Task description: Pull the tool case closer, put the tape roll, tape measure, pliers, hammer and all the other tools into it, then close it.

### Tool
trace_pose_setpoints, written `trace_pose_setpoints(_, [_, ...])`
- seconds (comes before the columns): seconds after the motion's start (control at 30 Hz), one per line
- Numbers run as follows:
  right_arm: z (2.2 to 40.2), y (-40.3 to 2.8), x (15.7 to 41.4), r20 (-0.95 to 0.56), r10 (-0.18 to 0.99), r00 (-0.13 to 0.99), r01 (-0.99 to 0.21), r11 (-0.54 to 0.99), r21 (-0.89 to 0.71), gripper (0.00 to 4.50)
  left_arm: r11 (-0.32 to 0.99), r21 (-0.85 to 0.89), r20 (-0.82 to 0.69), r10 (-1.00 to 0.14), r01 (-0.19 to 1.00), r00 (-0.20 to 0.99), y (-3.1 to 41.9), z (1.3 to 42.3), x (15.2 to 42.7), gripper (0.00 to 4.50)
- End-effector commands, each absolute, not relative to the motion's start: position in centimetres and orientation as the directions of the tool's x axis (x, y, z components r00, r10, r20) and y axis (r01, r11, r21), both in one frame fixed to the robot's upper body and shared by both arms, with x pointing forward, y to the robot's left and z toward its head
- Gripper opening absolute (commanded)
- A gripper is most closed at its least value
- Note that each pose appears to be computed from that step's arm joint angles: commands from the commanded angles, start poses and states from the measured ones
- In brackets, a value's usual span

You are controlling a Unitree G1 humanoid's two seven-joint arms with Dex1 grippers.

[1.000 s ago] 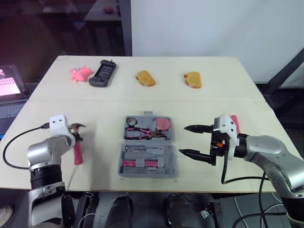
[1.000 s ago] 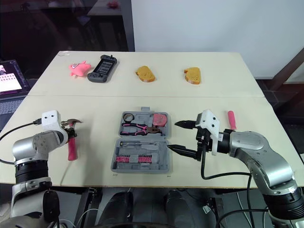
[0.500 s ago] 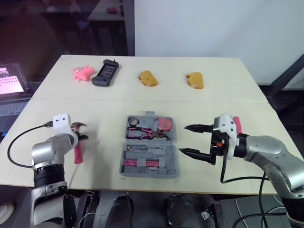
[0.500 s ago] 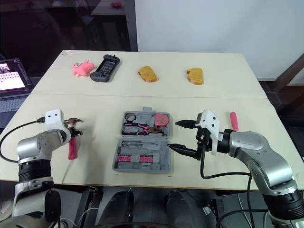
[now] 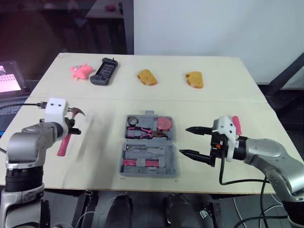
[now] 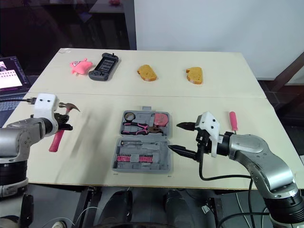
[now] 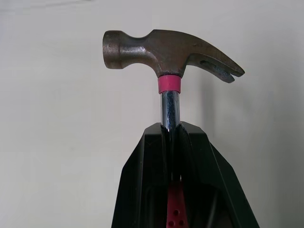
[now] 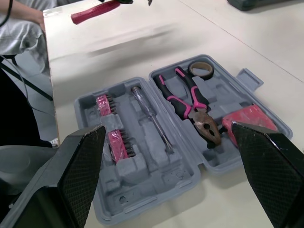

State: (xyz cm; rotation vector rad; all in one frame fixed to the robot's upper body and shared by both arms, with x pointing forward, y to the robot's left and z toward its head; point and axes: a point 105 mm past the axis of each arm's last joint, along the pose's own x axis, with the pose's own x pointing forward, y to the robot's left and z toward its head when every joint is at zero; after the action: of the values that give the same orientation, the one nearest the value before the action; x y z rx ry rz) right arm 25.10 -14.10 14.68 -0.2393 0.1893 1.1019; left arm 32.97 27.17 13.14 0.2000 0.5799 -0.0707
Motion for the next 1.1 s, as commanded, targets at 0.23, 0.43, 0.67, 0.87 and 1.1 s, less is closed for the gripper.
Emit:
trace_pose_setpoints(0.23, [15.0,-15.6,25.0,-0.278,0.81,0.517,-0.856,0.497,-0.145,4.5,0.476,0.118,-0.649,-0.627,0.872,0.43,16.3,14.8,29.1,0.05])
trace_pose_setpoints(0.43, [14.6,-16.7,25.0,-0.292,0.773,0.563,-0.826,0.539,-0.165,4.5,0.19,0.056,-0.703,-0.689,0.98,0.174,12.1,14.5,28.0,0.05])
trace_pose_setpoints(0.67, [14.0,-17.0,24.4,-0.287,0.736,0.613,-0.789,0.589,-0.173,4.5,-0.001,0.031,-0.781,-0.624,1.0,0.023,8.5,13.2,27.6,0.05])
trace_pose_setpoints(0.87, [13.7,-17.3,23.6,-0.29,0.72,0.631,-0.774,0.612,-0.165,4.5,0.028,0.034,-0.85,-0.525,0.999,0.044,6.1,12.6,28.4,0.05])
trace_pose_setpoints(1.1, [13.6,-17.7,23.4,-0.288,0.702,0.651,-0.756,0.633,-0.166,4.5,-0.063,0.11,-0.865,-0.498,0.992,0.064,2.8,11.9,28.5,0.05])
